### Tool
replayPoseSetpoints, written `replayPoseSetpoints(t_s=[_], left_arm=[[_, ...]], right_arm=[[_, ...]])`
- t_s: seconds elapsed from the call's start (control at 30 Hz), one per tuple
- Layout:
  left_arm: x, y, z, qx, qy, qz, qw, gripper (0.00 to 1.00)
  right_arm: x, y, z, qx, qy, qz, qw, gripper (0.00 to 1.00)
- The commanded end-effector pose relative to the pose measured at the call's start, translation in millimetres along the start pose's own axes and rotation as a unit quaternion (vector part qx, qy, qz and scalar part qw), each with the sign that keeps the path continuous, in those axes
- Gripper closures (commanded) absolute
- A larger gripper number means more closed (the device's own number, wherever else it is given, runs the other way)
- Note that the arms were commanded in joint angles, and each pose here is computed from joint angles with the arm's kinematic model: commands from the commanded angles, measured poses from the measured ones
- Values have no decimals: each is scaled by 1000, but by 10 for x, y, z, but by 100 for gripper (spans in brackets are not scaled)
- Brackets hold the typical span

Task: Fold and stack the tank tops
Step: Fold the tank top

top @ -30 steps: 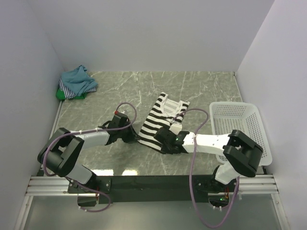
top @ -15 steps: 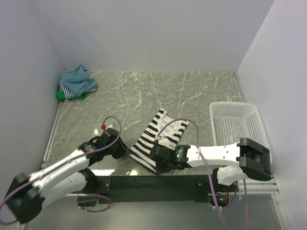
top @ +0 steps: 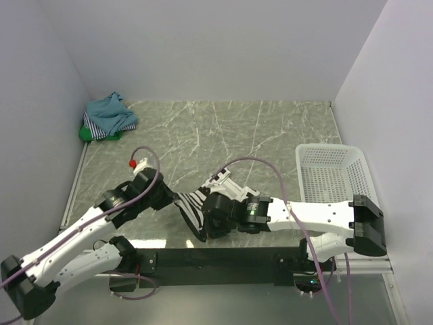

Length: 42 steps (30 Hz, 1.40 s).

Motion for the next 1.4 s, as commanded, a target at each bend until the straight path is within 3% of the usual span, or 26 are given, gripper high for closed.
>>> replayPoseSetpoints(t_s=[0.0,0.4,0.93,1.03,1.17,1.37], left_arm=[[376,33,-295,-16,28,-65,997,99],[744,714,-1241,-66,58,-36,995,99],[1182,1310,-1501,-52,36,-23,998,99],[1207,1284,-1442,-46,32,-28,998,99],[1175,1257,-1060,-24,0,-20,1000,99],[1209,963,-547,14,-20,-42,999,99]], right_arm=[[191,-197,-70,8,21,-7,1000,100],[804,-338,-591,74,142,-57,985,100],[1322,-543,-982,76,184,-107,974,100],[1337,-559,-962,81,184,-104,974,100],[1325,-532,-855,100,188,-99,972,100],[1110,-418,-320,115,151,-69,979,100]])
Point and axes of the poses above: each gripper's point midway between its finger pads, its own y axis out along the fingers, its own z axis along the line the jaws close on, x = y × z, the point moved 4 cm from there along -y, back along the fingers, and after that the axes turned 10 degrees about y, right-handed, at the moved point
